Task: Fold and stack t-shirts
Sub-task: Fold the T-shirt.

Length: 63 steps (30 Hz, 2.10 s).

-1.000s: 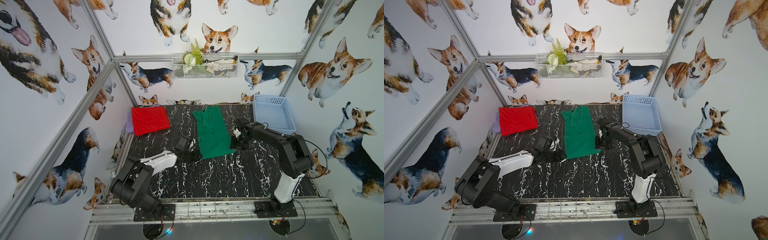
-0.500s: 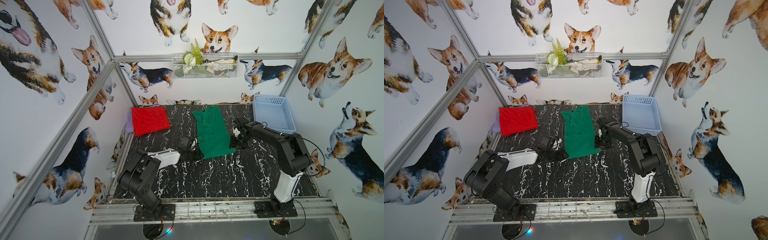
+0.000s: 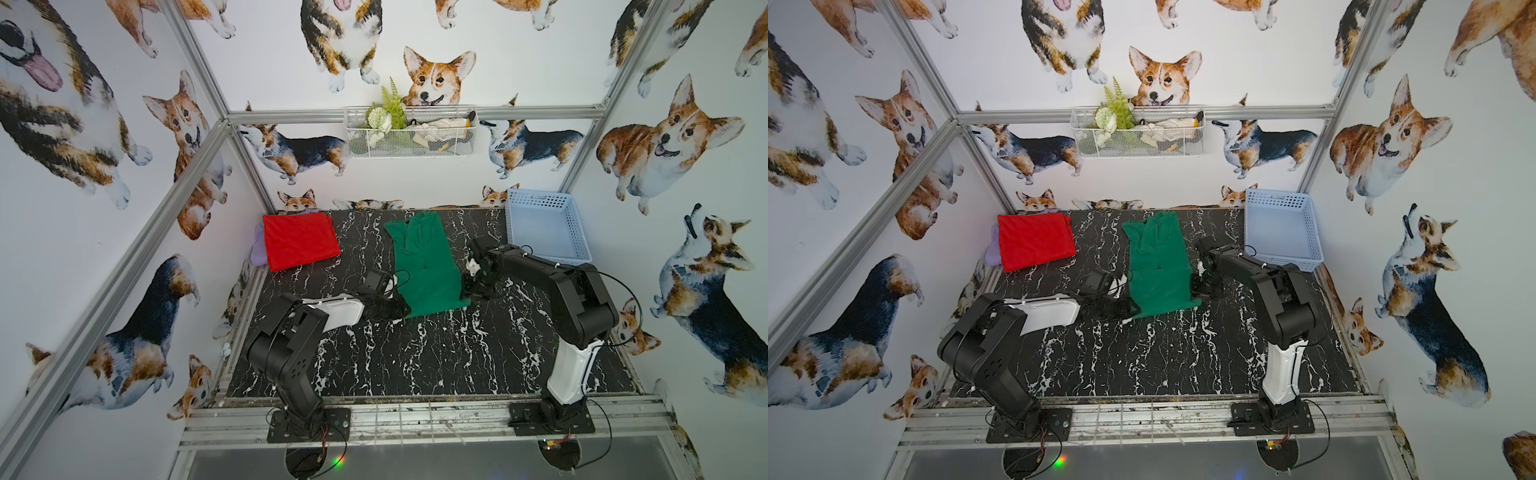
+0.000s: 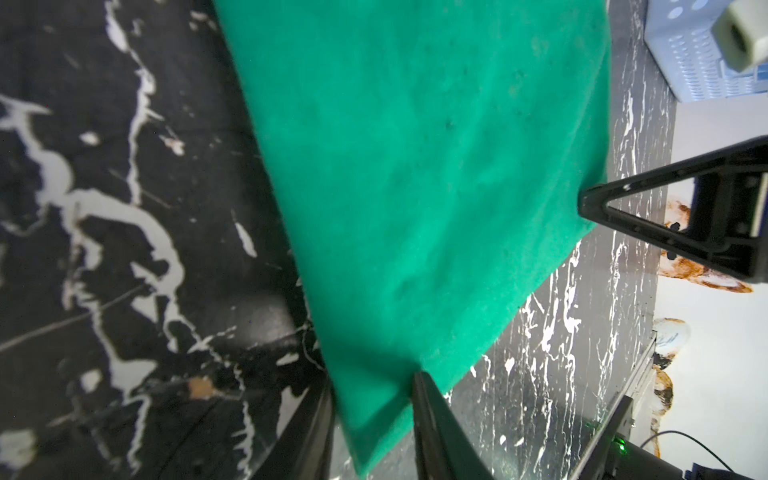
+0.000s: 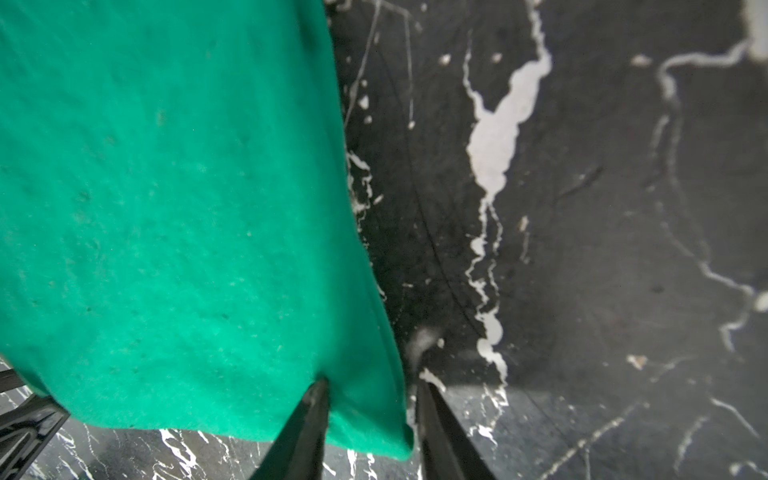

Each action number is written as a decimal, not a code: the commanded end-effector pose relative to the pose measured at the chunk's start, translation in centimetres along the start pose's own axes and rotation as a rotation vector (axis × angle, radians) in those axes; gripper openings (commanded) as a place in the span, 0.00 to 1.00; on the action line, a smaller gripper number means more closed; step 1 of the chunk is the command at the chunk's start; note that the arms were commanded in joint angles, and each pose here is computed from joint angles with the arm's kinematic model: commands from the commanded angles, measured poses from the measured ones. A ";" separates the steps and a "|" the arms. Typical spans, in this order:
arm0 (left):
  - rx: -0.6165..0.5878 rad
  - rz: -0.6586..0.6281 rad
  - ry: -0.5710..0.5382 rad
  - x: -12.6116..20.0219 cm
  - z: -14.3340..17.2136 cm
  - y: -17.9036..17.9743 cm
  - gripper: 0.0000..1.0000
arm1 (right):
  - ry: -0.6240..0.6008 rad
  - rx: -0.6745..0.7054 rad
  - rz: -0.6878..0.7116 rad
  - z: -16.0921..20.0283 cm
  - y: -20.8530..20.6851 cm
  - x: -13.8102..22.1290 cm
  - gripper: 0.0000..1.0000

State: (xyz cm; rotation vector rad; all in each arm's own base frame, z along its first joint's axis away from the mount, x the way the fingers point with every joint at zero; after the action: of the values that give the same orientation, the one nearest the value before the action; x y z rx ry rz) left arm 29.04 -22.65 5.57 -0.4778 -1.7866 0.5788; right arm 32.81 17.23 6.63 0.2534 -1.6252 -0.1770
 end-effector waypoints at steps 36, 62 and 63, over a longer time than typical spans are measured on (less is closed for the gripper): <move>-0.161 -0.187 -0.110 7.3 11.3 -4.8 0.00 | -0.225 0.013 -0.094 11.3 -0.4 9.4 0.00; -0.120 -0.161 -0.185 7.3 -11.7 -5.2 0.00 | -0.297 0.128 -0.092 -12.0 5.9 11.2 0.00; -0.116 -0.163 -0.180 6.9 -12.3 -4.8 0.00 | -0.291 0.134 -0.093 -12.8 6.0 10.7 0.00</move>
State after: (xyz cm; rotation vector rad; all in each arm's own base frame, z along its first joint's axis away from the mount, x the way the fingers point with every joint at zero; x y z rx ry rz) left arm 37.52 -20.71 17.34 -0.3193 -2.0526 0.4432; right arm 43.11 20.27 20.09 0.4061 -1.9393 -0.2272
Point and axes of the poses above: each gripper's point midway between its finger pads, its own x axis back along the fingers, its own y axis along the line the jaws close on, z = x × y, the point moved 4 cm from there along x, back along the fingers, and after that the axes turned 4 degrees about x, right-handed, at the moved point
